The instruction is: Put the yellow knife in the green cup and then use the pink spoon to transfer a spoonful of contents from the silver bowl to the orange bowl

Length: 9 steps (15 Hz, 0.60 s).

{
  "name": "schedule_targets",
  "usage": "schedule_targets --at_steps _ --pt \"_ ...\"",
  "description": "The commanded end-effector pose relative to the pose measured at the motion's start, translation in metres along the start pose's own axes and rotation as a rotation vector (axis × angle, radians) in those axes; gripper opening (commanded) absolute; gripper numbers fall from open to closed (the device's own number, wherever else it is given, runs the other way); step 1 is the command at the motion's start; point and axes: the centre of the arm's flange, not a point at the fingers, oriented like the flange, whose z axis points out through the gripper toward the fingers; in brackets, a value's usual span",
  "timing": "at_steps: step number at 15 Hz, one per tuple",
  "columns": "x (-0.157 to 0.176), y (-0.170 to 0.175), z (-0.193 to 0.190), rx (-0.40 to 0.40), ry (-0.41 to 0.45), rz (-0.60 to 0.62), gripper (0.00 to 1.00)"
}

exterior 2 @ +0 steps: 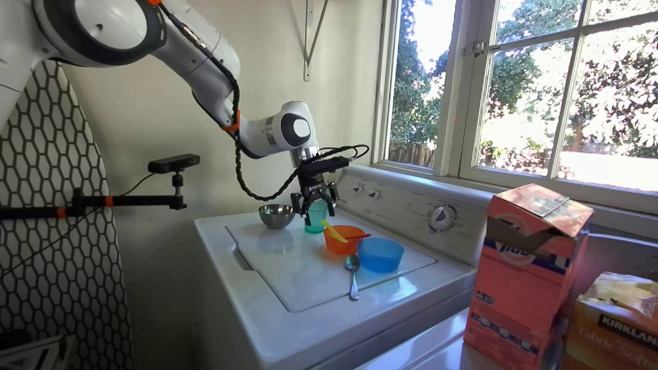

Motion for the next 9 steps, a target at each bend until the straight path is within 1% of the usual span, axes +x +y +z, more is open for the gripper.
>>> schedule_targets --at_steps 1,2,4,5,6,7,9 --pt "0.005 0.011 0.009 0.003 -0.015 -0.032 0.92" --pt "0.005 0.012 0.011 0.007 -0.014 -0.032 0.92" --pt "0.006 0.013 0.015 0.011 -0.012 -0.034 0.82" --pt "0.006 0.014 0.017 0.014 -0.012 -0.036 0.7" --pt "0.007 0.014 0.018 0.015 -0.013 -0.037 0.64" --pt "0.007 0.014 0.019 0.015 -0.013 -0.038 0.61" --pt "0.006 0.015 0.02 0.015 -0.012 -0.037 0.48"
